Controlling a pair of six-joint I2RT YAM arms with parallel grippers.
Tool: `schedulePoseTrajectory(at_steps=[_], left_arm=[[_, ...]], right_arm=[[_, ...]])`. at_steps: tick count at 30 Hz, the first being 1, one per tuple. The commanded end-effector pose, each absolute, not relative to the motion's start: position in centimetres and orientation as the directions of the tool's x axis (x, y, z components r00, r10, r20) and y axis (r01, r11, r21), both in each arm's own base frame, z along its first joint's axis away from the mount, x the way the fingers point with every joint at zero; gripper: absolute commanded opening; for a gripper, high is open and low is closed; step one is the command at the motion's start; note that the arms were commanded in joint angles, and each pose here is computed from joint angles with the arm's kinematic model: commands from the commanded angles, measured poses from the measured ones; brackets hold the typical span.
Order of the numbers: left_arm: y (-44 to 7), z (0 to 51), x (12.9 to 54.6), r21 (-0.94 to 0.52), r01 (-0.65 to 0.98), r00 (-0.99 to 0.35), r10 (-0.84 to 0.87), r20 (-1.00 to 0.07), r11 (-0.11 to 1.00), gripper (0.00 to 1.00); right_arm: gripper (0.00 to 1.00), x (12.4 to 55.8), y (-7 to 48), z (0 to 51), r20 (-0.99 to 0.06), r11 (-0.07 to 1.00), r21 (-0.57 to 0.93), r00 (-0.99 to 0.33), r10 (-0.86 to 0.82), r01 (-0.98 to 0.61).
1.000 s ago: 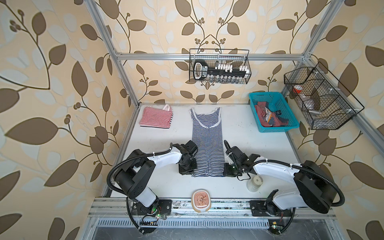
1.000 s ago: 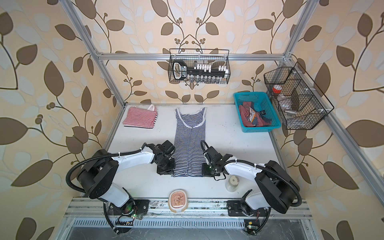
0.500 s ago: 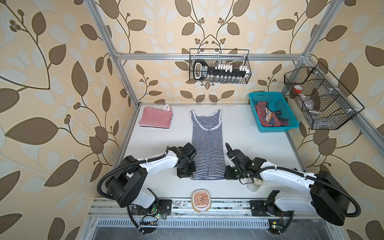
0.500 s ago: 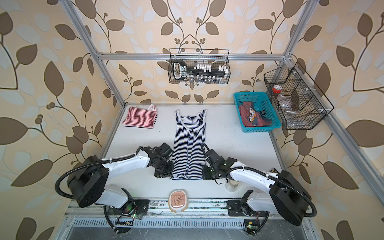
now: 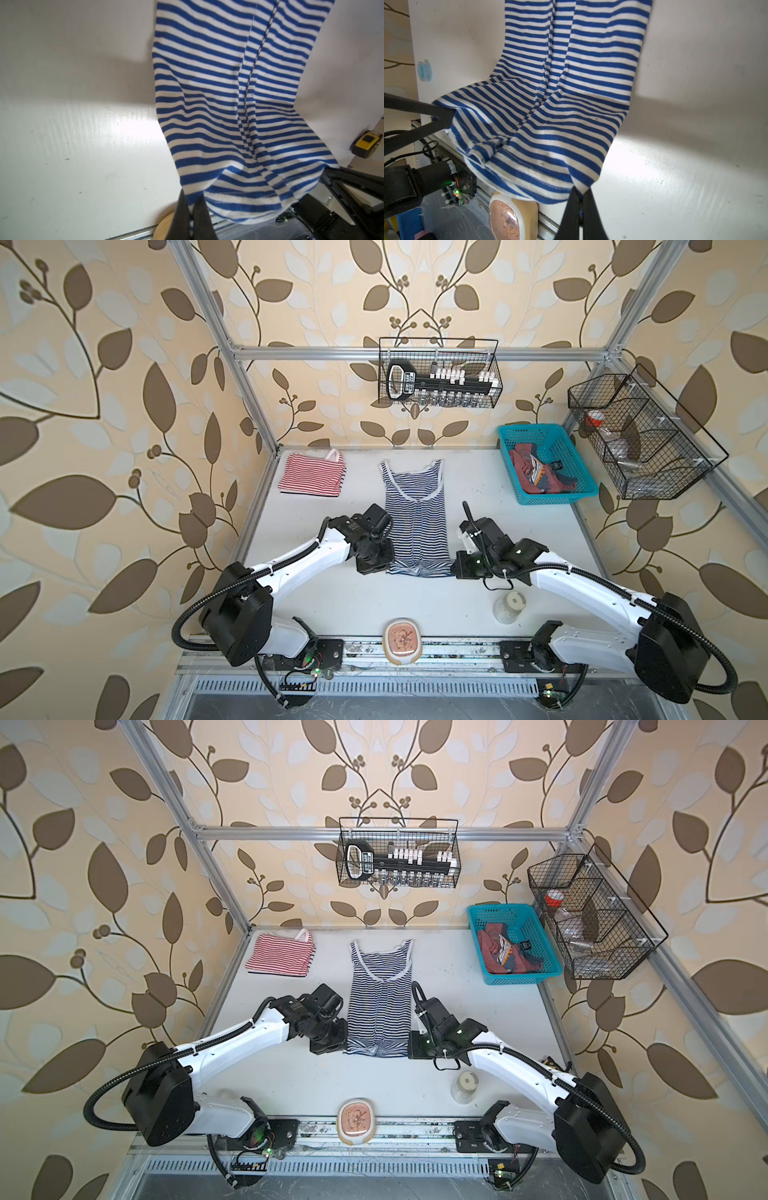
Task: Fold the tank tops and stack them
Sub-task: 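Lift the hem with both grippers and fold it toward the straps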
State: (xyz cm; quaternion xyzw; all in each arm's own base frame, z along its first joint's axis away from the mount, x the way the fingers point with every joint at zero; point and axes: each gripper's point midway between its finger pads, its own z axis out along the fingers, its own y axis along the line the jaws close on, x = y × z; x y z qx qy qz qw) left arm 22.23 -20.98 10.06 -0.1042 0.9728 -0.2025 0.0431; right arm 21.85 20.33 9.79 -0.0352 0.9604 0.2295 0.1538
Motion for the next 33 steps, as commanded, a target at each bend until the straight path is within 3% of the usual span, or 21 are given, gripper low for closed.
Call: schedulePoseTrajectory(at_steps=[1, 10, 33], left_arm=[[-20.1, 10.7, 23.6, -0.38, -0.178, -0.974, -0.217, -0.063, 0.908, 0.0], [-20.3, 12.9, 29.3, -0.405, -0.146, -0.972, -0.208, -0.113, 0.903, 0.0], [-20.5, 11.7, 39.2, -0.452, -0.183, -0.963, -0.251, -0.096, 0.873, 0.0]], right_arm=[[0.0, 22.8, 20.6, 10.6, -0.313, 0.881, 0.435, -0.949, -0.045, -0.185], [0.0, 27.5, 20.7, 11.9, -0.333, 0.874, 0.441, -0.941, -0.053, -0.205], [0.0, 37.5, 20.4, 11.2, -0.312, 0.854, 0.492, -0.95, -0.007, -0.168]])
